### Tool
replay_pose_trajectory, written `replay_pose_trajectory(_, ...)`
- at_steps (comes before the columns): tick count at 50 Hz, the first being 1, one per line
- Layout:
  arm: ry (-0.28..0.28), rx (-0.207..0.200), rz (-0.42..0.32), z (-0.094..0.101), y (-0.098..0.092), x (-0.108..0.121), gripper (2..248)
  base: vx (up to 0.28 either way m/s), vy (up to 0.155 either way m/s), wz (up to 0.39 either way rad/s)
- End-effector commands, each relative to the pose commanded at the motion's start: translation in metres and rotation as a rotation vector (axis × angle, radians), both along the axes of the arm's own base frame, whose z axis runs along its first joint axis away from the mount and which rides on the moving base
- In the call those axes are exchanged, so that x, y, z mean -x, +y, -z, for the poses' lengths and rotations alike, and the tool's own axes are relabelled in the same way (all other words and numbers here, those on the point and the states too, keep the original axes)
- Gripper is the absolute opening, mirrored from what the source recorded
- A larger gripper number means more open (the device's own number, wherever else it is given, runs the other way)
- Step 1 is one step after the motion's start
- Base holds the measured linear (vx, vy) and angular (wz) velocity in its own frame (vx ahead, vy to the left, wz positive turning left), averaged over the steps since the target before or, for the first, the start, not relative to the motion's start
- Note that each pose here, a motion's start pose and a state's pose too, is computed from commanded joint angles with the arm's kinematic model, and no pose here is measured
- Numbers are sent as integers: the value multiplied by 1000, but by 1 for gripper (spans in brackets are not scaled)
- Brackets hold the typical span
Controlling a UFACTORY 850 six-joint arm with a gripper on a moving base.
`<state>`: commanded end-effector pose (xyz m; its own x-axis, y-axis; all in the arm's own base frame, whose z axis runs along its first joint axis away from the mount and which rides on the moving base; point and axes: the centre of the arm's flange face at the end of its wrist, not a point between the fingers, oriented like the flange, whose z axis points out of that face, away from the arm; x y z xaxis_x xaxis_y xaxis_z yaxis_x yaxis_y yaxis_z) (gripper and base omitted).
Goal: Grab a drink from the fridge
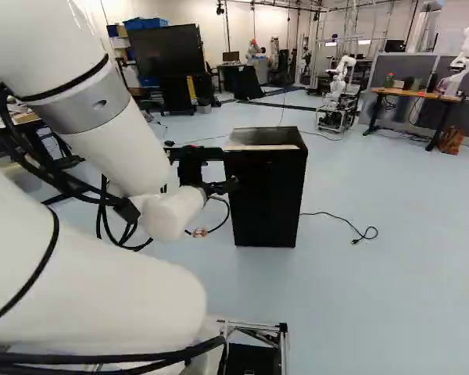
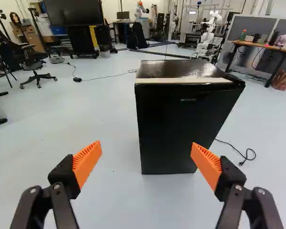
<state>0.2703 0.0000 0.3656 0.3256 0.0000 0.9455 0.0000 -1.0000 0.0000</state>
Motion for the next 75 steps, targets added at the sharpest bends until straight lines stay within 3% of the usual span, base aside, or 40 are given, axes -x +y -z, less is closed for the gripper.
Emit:
replay_pose_trajectory(39,0,0,0,0,0,0,247,82,15,-23)
replay_pose_trajectory(75,0,0,0,0,0,0,247,65,91,-22)
